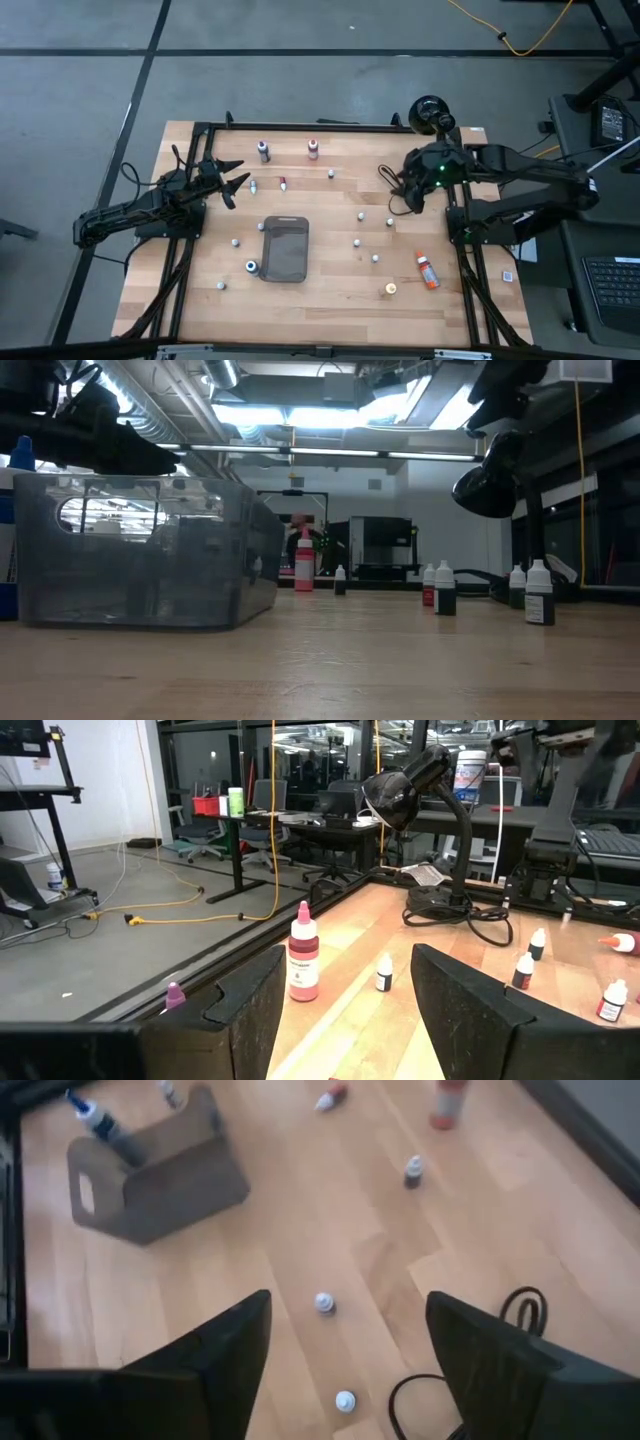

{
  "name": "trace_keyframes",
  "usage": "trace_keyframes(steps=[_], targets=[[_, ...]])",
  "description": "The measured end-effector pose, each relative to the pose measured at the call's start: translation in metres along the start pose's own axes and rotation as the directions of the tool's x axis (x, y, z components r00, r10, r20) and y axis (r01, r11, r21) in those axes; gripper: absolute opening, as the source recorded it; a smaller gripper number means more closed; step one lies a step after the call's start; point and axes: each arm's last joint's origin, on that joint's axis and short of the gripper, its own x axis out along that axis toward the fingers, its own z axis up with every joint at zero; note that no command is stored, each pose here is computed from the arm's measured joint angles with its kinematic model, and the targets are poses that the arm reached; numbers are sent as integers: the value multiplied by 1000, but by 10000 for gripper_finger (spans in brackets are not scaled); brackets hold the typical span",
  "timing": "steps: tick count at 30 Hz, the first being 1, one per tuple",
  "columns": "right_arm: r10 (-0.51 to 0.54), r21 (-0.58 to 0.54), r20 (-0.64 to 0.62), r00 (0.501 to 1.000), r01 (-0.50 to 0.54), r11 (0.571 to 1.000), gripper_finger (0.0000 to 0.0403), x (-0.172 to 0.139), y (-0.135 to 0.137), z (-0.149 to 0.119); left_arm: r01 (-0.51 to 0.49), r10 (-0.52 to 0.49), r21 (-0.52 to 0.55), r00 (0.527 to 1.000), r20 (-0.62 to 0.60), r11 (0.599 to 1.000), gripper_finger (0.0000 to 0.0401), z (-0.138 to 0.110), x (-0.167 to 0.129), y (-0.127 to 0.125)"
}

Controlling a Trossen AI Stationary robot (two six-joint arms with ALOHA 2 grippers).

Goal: Pick & Place food coloring
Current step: Put the green food coloring bottle into the bin

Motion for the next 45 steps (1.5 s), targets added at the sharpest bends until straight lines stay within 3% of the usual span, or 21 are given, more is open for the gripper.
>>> trace_keyframes(steps=[10,19,23,34,40,45], targets=[[38,-215,-144,989,-68,974,257,20,11,-5,0,0,0,1000,1,1000,212,0,0,0],[-35,-243,-302,953,-42,969,257,58,14,-7,0,0,0,1000,0,1000,212,0,0,0],[-97,-195,-366,926,26,980,257,67,12,-12,1,-1,0,1000,0,1000,212,0,0,0],[-148,-19,-464,873,157,987,257,79,9,-24,2,-2,0,1000,0,1000,212,0,0,0],[-153,111,-491,858,236,965,257,90,8,-39,2,-2,0,1000,1,1000,212,0,0,0],[-144,247,-493,858,296,923,257,102,7,-49,2,-2,0,1000,0,1000,212,0,0,0]])
